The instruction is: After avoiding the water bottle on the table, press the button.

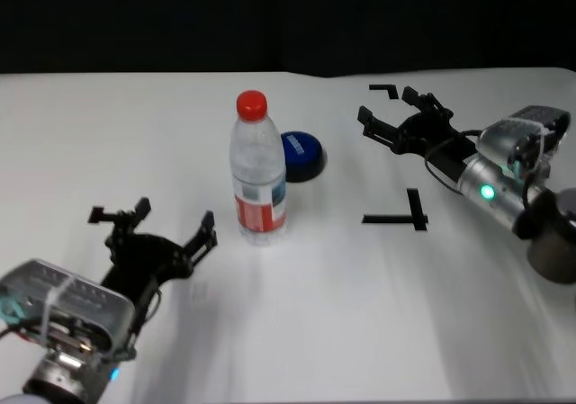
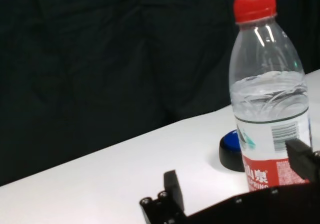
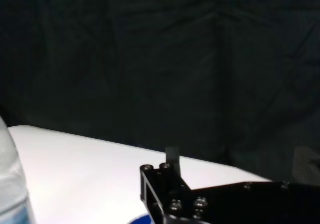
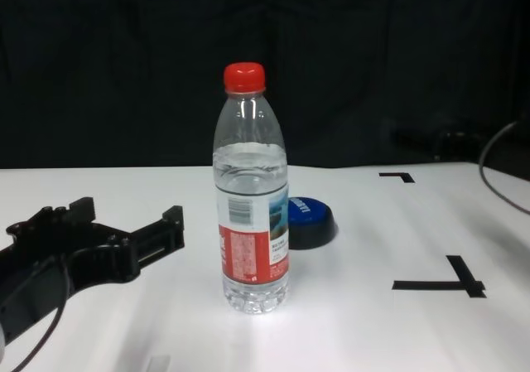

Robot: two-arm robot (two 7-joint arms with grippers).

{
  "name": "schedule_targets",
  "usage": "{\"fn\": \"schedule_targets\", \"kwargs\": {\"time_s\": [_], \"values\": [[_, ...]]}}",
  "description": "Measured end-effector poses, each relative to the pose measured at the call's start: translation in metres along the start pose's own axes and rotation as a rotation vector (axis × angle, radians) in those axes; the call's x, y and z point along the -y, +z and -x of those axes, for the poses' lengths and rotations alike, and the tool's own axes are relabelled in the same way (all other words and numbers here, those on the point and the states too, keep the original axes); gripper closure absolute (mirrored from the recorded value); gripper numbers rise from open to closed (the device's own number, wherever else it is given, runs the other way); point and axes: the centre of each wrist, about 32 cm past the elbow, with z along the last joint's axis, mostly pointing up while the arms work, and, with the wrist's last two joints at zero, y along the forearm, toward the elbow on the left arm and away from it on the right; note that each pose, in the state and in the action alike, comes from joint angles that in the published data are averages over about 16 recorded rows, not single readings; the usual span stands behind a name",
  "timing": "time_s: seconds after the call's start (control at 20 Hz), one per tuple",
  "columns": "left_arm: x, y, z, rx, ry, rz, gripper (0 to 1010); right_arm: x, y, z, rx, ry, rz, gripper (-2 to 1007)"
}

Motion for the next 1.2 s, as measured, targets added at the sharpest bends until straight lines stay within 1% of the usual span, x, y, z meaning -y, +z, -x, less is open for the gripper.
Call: {"fn": "schedule_targets", "kwargs": {"time_s": [0.15,0.35,0.8,1.0,1.2], "values": [[0.000,0.0000,0.0000,0.000,0.000,0.000,7,0.0066,0.0010,0.0022,-0.004,0.007,-0.004,3],[0.000,0.0000,0.0000,0.000,0.000,0.000,7,0.0136,0.0020,0.0042,-0.012,0.028,-0.006,3],[0.000,0.0000,0.0000,0.000,0.000,0.000,7,0.0255,0.0016,0.0095,-0.027,0.102,-0.003,3],[0.000,0.0000,0.0000,0.000,0.000,0.000,7,0.0306,0.0019,0.0141,-0.032,0.132,-0.006,3],[0.000,0.0000,0.0000,0.000,0.000,0.000,7,0.0373,0.0023,0.0205,-0.036,0.152,-0.010,3]]}}
